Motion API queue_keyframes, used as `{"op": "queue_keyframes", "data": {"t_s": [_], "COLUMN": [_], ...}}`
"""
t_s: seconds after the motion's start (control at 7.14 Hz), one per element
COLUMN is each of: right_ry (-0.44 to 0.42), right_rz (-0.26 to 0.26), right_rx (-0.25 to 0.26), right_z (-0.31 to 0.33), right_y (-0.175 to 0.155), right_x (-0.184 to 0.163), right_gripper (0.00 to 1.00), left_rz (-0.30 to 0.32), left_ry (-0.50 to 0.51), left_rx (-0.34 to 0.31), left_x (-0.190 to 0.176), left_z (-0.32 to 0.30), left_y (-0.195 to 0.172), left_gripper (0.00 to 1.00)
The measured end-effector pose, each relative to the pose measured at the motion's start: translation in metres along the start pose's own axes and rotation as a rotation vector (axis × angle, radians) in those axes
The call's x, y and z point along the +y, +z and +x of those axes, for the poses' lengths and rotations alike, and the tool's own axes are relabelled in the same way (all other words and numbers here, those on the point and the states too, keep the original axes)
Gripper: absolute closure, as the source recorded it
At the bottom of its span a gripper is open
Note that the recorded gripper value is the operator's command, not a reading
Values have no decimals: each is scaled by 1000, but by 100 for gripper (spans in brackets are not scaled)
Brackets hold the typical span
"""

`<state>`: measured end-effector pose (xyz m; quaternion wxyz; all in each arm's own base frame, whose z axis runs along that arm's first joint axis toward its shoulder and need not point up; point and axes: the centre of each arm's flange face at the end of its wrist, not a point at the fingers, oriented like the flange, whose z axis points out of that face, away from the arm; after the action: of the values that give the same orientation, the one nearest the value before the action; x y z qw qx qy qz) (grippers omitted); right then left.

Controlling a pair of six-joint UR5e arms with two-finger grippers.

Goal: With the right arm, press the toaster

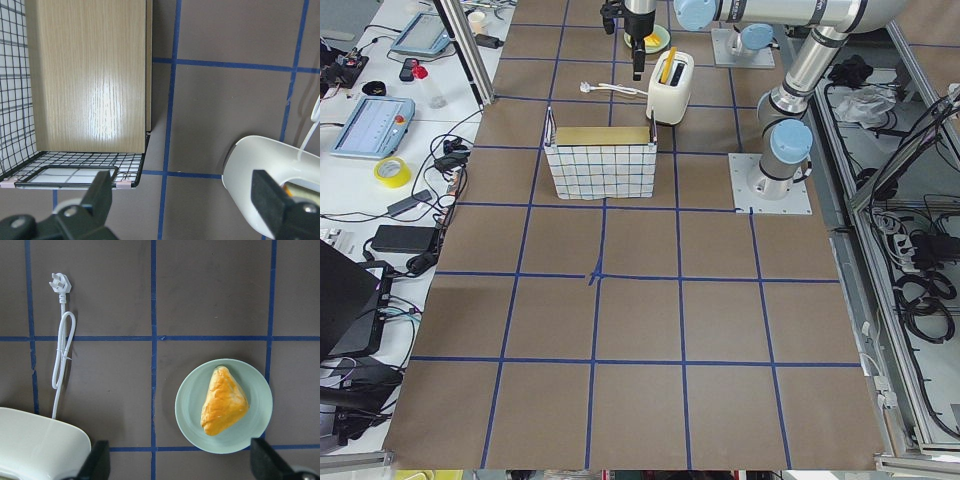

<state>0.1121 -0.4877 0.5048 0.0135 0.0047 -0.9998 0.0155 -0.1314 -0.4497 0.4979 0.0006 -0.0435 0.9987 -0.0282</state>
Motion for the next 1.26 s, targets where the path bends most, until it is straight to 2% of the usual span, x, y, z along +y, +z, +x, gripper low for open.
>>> {"op": "queue_keyframes", "data": {"t_s": [0.84, 1.26], "right_ry": [43, 32], "right_rz": [1, 3], "right_rx": [-20, -18], "right_z": [-11, -16], "right_y": [0, 1], "right_x": [3, 2], "right_gripper": [0, 0], "left_rz": [-1, 0], "left_ry": [0, 0], "left_rx": [0, 0], "left_x": [0, 0], "left_z": [0, 0], "left_y": [0, 0], "left_gripper": [0, 0]}}
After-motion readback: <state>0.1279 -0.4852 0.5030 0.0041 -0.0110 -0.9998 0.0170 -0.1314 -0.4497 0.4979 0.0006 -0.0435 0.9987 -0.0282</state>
